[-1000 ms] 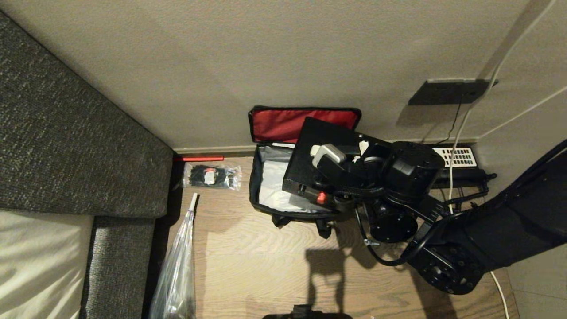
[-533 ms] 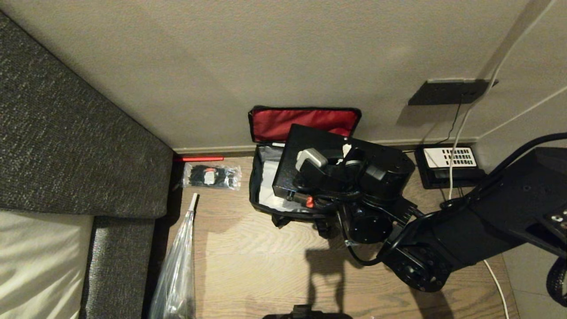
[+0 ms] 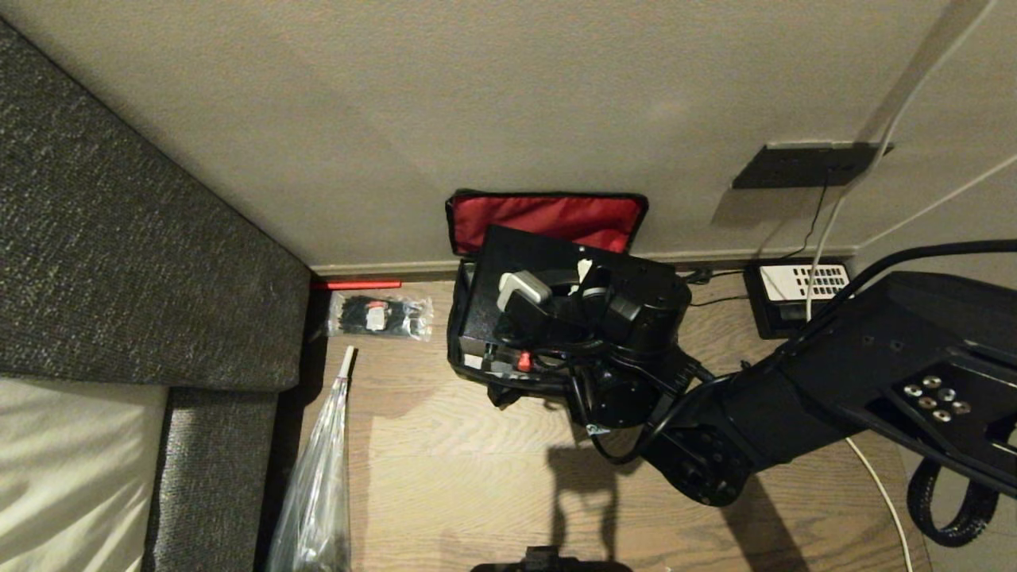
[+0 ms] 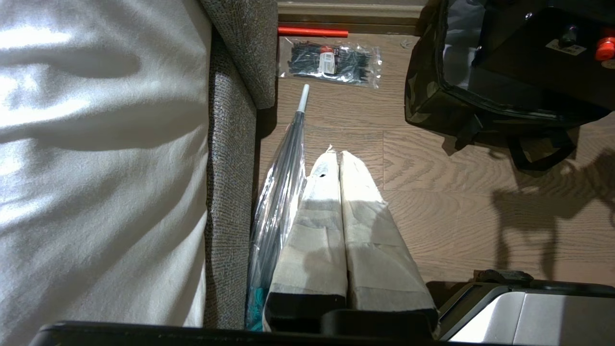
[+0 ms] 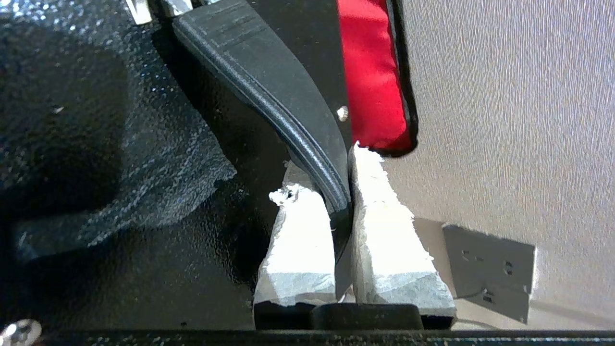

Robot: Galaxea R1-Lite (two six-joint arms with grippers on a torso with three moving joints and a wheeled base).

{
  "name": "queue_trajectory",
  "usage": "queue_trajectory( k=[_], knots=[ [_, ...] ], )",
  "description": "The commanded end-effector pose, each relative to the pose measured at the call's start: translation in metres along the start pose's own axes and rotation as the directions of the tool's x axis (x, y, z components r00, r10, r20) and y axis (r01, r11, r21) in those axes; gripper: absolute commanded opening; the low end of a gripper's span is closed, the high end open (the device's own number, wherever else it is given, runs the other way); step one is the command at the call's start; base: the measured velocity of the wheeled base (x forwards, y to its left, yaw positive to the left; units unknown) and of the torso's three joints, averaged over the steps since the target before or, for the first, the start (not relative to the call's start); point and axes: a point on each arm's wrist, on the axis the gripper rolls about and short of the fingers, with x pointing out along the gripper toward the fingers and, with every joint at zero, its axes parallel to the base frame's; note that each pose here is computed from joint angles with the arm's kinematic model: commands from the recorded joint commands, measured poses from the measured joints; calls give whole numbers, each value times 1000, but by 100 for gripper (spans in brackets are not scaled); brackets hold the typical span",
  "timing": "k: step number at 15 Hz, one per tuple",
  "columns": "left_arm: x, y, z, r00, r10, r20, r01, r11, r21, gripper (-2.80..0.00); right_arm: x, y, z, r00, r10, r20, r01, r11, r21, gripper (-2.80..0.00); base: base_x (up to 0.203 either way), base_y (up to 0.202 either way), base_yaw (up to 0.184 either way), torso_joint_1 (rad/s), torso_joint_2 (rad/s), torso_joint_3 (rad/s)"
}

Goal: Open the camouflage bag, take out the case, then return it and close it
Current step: Place the black box back

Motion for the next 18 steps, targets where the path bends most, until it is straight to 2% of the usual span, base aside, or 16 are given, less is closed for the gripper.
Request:
queue_trajectory(
  k=[1,9,16,18],
  knots=[
    [0,0,-1,1000,1,-2,-1,1000,0,-280,4,1,4,1000,-10,17,10,1000,6,-280,0,0,0,0,0,0],
    [0,0,-1,1000,1,-1,-1,1000,-1,-280,7,-4,14,997,1,75,-3,1000,29,-280,0,0,0,0,0,0],
    [0,0,-1,1000,1,-1,-1,1000,1,-280,16,10,20,995,33,99,-37,999,37,-280,0,0,0,0,0,0],
    [0,0,-1,1000,1,0,-1,1000,-1,-280,20,13,23,993,39,113,-46,997,62,-280,0,0,0,0,0,0]
  ],
)
